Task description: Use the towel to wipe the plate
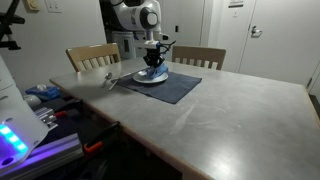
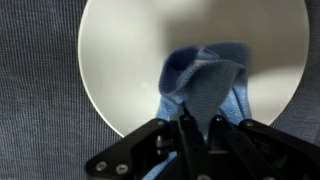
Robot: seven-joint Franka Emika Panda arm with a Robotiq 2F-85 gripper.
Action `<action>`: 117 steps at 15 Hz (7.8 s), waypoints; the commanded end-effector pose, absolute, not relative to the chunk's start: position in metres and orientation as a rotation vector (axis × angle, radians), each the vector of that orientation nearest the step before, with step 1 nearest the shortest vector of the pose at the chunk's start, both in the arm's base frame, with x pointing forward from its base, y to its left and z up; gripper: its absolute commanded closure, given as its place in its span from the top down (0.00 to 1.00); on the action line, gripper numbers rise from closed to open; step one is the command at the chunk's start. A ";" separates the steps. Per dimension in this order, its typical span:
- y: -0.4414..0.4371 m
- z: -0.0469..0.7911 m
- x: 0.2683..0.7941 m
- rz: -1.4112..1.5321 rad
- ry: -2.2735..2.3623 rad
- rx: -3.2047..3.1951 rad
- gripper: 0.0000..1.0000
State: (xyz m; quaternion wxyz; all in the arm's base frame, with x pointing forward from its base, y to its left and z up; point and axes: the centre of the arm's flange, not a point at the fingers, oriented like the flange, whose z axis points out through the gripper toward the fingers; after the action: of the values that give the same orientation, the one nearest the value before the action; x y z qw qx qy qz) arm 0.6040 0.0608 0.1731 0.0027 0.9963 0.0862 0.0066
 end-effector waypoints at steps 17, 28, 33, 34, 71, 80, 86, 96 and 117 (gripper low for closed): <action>0.067 0.181 0.569 -0.710 0.220 2.934 0.03; 0.111 0.163 0.585 -0.640 0.326 3.229 0.03; 0.110 0.158 0.602 -0.328 0.232 3.255 0.03; 0.109 0.158 0.604 -0.274 0.207 3.244 0.03; 0.108 0.133 0.603 -0.735 0.394 3.164 0.03; 0.113 0.137 0.621 -0.393 0.252 3.186 0.03; 0.105 0.143 0.629 -0.489 0.169 3.171 0.03; 0.086 0.114 0.609 -1.083 0.295 3.058 0.03; 0.098 0.169 0.643 -0.441 -0.237 2.967 0.03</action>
State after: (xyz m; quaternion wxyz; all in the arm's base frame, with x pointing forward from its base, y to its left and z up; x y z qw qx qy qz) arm 0.6359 0.0906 0.1465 0.1059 0.9684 -0.1033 -0.2006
